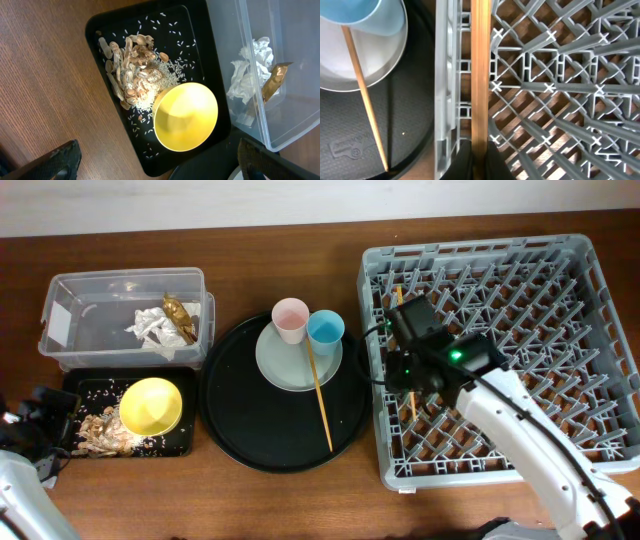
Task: Sort waste into correct bins and load items into the dishwasher rack
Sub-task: 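Grasp one wooden chopstick with the right gripper, place in rack, then grasp the second chopstick with the right gripper, place in rack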
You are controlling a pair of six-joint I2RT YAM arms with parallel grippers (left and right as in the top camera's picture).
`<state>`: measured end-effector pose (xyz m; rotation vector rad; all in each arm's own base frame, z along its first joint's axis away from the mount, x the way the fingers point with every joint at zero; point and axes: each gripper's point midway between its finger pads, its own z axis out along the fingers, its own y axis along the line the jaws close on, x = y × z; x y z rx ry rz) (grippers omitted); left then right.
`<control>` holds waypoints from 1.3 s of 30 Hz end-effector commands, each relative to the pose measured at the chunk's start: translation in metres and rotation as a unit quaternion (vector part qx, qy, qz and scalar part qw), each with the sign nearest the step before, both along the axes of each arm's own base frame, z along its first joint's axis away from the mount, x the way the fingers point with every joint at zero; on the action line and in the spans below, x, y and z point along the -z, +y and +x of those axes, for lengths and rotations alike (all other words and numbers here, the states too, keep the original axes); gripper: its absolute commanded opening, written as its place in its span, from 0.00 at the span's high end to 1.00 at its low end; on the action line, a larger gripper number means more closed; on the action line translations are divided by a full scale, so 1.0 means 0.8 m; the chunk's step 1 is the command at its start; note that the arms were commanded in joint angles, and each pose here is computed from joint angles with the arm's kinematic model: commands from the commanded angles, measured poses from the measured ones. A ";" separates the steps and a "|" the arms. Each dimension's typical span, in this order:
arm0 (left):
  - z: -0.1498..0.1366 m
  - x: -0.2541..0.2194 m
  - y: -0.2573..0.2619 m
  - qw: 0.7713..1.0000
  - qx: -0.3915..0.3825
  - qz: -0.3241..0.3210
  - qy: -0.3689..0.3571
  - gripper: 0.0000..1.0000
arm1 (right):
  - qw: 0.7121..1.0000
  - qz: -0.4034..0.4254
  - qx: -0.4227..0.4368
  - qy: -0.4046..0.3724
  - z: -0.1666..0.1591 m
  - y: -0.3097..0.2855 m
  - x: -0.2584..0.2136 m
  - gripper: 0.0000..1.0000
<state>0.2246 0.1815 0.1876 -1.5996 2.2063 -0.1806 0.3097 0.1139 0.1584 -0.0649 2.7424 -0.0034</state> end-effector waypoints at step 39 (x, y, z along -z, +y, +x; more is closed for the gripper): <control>0.001 -0.006 0.001 1.000 -0.006 0.002 -0.007 0.01 | 0.972 0.034 -0.131 0.192 -0.039 0.187 0.175 0.80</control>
